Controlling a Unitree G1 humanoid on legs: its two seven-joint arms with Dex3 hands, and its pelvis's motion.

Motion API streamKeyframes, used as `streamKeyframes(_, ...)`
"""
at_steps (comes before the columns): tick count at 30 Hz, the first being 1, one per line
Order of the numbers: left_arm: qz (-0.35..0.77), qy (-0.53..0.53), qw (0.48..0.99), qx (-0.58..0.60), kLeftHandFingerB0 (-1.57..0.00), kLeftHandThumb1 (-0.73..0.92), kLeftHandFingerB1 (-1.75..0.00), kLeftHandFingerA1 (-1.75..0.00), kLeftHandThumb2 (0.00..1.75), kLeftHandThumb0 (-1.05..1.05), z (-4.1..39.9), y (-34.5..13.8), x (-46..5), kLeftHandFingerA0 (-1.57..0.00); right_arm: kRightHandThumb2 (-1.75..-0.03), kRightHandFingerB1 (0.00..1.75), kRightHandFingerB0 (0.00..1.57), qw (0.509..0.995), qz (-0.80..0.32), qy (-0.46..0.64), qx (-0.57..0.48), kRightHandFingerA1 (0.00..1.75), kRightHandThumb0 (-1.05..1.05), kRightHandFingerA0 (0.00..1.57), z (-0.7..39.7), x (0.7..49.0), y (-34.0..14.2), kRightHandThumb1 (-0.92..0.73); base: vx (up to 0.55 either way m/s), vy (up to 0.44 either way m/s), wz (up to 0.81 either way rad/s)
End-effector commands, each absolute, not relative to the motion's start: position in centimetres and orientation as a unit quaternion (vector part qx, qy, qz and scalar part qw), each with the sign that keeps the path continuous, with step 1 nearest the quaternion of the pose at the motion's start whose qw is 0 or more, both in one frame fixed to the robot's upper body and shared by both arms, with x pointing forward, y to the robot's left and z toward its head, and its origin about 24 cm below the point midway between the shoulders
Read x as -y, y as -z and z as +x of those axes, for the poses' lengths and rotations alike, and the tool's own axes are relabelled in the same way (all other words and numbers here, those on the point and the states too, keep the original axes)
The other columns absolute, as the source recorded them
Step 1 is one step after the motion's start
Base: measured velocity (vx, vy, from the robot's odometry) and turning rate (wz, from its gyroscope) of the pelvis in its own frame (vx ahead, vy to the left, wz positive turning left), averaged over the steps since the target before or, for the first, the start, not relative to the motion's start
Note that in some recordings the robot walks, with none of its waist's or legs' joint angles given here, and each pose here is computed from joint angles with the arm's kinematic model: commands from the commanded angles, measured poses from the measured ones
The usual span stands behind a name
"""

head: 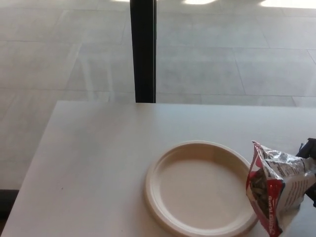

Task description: The robot uses its right hand to pick up a bag of sunflower seeds kept in the middle of the desk and tilts it over a plate kept next to it to pour out a few seeds and then puts the bag of seeds back on the desk

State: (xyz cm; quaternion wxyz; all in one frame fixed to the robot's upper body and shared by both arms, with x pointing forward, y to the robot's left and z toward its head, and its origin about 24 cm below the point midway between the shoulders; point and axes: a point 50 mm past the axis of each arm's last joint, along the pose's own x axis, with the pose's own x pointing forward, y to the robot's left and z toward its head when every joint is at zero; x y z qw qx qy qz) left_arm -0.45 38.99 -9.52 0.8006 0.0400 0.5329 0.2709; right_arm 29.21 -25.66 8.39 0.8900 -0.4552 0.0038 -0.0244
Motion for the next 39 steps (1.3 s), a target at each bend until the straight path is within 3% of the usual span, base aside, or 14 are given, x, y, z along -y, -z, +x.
streamKeyframes(1, 0.046, -0.281, 0.8, -0.528, -0.49, 0.7, -0.42, -0.55, 0.61, -0.7, -0.5, 8.9, -39.8, -0.5, -0.85, 1.37, 0.78, 0.882, -0.464, 0.066, -0.048, 1.75, -0.19, 0.88, 30.2, 26.0, -8.8, -0.57, 0.0, 0.0, 0.0)
streamKeyframes(2, 0.039, -0.286, 0.801, -0.525, -0.49, 0.7, -0.43, -0.56, 0.61, -0.7, -0.6, 8.9, -39.7, -0.51, -0.83, 1.15, 0.77, 0.87, -0.48, 0.082, -0.073, 1.71, -0.14, 1.02, 30.6, 26.1, -8.9, -0.56, 0.0, 0.0, 0.0)
streamKeyframes(10, 0.055, -0.276, 0.802, -0.527, -0.5, 0.71, -0.43, -0.58, 0.61, -0.71, -0.8, 8.8, -39.8, -0.51, -0.74, 1.58, 0.65, 0.851, -0.492, 0.144, -0.117, 1.75, -0.29, 0.88, 32.0, 26.3, -9.7, -0.64, 0.0, 0.0, 0.0)
streamKeyframes(13, 0.047, -0.274, 0.805, -0.523, -0.47, 0.71, -0.43, -0.56, 0.61, -0.69, -0.6, 8.8, -39.8, -0.49, -0.67, 1.12, 0.74, 0.855, -0.478, 0.164, -0.118, 1.74, -0.28, 0.96, 32.5, 26.3, -10.2, -0.63, 0.0, 0.0, 0.0)
streamKeyframes(14, 0.05, -0.275, 0.801, -0.529, -0.47, 0.71, -0.41, -0.53, 0.62, -0.7, -0.6, 8.8, -39.8, -0.5, -0.94, 1.05, 0.8, 0.852, -0.483, 0.163, -0.118, 1.35, -0.43, 1.17, 32.7, 26.2, -10.3, -0.49, 0.0, 0.0, 0.0)
streamKeyframes(15, 0.05, -0.275, 0.8, -0.531, -0.47, 0.71, -0.4, -0.53, 0.62, -0.7, -0.6, 8.9, -39.8, -0.49, -0.64, 1.33, 0.78, 0.852, -0.483, 0.165, -0.119, 1.74, -0.34, 0.92, 32.8, 26.2, -10.5, -0.66, 0.0, 0.0, 0.0)
streamKeyframes(16, 0.052, -0.275, 0.799, -0.533, -0.48, 0.72, -0.4, -0.53, 0.62, -0.71, -0.6, 8.9, -39.8, -0.5, -0.95, 1.06, 0.89, 0.85, -0.486, 0.167, -0.115, 1.34, -0.41, 1.18, 33.0, 26.1, -10.6, -0.5, 0.0, 0.0, 0.0)
streamKeyframes(18, 0.054, -0.269, 0.803, -0.528, -0.46, 0.72, -0.41, -0.54, 0.61, -0.72, -0.5, 8.8, -39.9, -0.49, -0.93, 1.22, 1.02, 0.842, -0.505, 0.168, -0.087, 1.38, -0.44, 1.23, 33.1, 25.4, -11.0, -0.46, 0.0, 0.0, 0.0)
streamKeyframes(19, 0.059, -0.265, 0.807, -0.525, -0.47, 0.72, -0.42, -0.56, 0.62, -0.74, -0.5, 8.7, -39.9, -0.49, -0.66, 1.09, 0.86, 0.845, -0.499, 0.168, -0.091, 1.68, -0.4, 0.94, 33.2, 25.3, -11.2, -0.64, 0.0, 0.0, 0.0)
streamKeyframes(21, 0.065, -0.262, 0.807, -0.525, -0.47, 0.72, -0.41, -0.55, 0.62, -0.72, -0.4, 8.7, -39.9, -0.49, -0.62, 0.88, 0.92, 0.846, -0.498, 0.165, -0.098, 1.58, -0.38, 0.93, 33.4, 25.1, -11.5, -0.59, 0.0, 0.0, 0.0)
streamKeyframes(28, 0.067, -0.261, 0.805, -0.529, -0.48, 0.73, -0.41, -0.55, 0.62, -0.73, -0.3, 8.6, -40.0, -0.5, -0.88, 1.44, 0.72, 0.832, -0.536, 0.138, -0.034, 1.75, -0.31, 1.08, 33.6, 23.6, -13.6, -0.6, 0.0, 0.0, 0.0)
streamKeyframes(29, 0.064, -0.263, 0.806, -0.527, -0.48, 0.72, -0.42, -0.57, 0.62, -0.72, -0.3, 8.6, -40.0, -0.49, -0.96, 0.94, 0.83, 0.831, -0.538, 0.137, -0.031, 1.7, -0.29, 0.96, 33.7, 23.4, -13.8, -0.56, 0.0, 0.0, 0.0)
streamKeyframes(33, 0.065, -0.262, 0.804, -0.529, -0.47, 0.73, -0.41, -0.54, 0.62, -0.71, -0.1, 8.6, -40.1, -0.5, -0.94, 1.31, 0.76, 0.818, -0.561, 0.13, 0.007, 1.75, -0.29, 0.91, 33.7, 22.5, -14.6, -0.53, 0.0, 0.0, 0.0)
streamKeyframes(39, 0.063, -0.266, 0.805, -0.527, -0.48, 0.73, -0.41, -0.54, 0.62, -0.73, 0.0, 8.5, -40.2, -0.48, -0.96, 0.97, 0.88, 0.786, -0.605, 0.116, 0.058, 1.75, -0.25, 1.0, 34.0, 21.5, -15.8, -0.56, 0.0, 0.0, 0.0)
